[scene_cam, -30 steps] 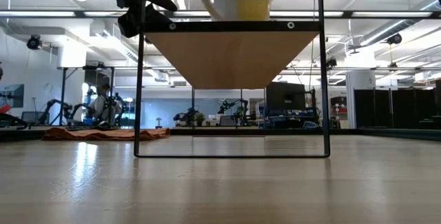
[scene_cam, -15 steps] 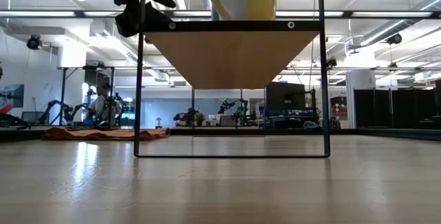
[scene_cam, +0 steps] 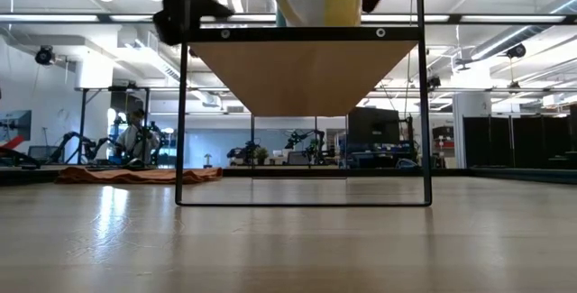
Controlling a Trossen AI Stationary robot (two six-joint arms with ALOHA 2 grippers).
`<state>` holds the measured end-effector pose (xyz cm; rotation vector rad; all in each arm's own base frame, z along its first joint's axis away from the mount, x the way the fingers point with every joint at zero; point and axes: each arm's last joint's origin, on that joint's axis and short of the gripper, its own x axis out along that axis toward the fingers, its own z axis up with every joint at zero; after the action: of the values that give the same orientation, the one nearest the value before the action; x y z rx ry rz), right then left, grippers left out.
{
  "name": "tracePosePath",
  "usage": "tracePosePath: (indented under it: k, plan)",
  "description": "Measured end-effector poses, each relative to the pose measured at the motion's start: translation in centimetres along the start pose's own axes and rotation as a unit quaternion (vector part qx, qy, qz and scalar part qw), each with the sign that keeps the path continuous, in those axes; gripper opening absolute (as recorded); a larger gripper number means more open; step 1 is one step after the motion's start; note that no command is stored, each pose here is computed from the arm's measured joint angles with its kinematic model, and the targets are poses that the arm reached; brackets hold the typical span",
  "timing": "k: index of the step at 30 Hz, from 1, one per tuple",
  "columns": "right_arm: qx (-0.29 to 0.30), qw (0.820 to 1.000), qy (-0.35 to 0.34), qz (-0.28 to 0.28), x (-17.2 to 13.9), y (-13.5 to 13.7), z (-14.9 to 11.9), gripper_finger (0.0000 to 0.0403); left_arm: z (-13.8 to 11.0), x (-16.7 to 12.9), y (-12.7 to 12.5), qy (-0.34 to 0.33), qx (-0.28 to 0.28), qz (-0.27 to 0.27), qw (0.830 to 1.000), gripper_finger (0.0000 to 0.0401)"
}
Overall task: Stack small to large cups/mugs on shelf
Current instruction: Put the yellow mug on the shelf
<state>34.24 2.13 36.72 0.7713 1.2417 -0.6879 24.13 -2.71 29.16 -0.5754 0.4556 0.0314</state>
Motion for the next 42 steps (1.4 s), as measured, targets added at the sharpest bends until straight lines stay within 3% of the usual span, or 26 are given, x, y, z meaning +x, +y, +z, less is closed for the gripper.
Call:
tracePosePath:
  k: [9, 16, 25, 42]
  plan:
    - [-0.047, 0.999, 0.009, -0.004, -0.1, 0.2, -2.1, 0.0011, -1.3, 2.7, -2.1, -0.001, -0.049, -0.012, 0.999, 0.0162]
    - [-0.051, 0.999, 0.0, -0.01, -0.4, -0.3, -3.4, 0.0011, -2.1, 4.0, -3.9, 0.02, -0.049, -0.025, 0.998, 0.0162]
    - [-0.058, 0.998, 0.002, -0.039, 1.5, -0.4, -3.5, 0.0011, -1.2, 5.2, -5.3, 0.002, -0.048, -0.018, 0.999, 0.0162]
    - [-0.056, 0.998, -0.034, 0.004, 2.2, 0.5, -2.9, 0.0011, -1.6, 6.7, -6.2, 0.021, -0.043, -0.026, 0.999, 0.0162]
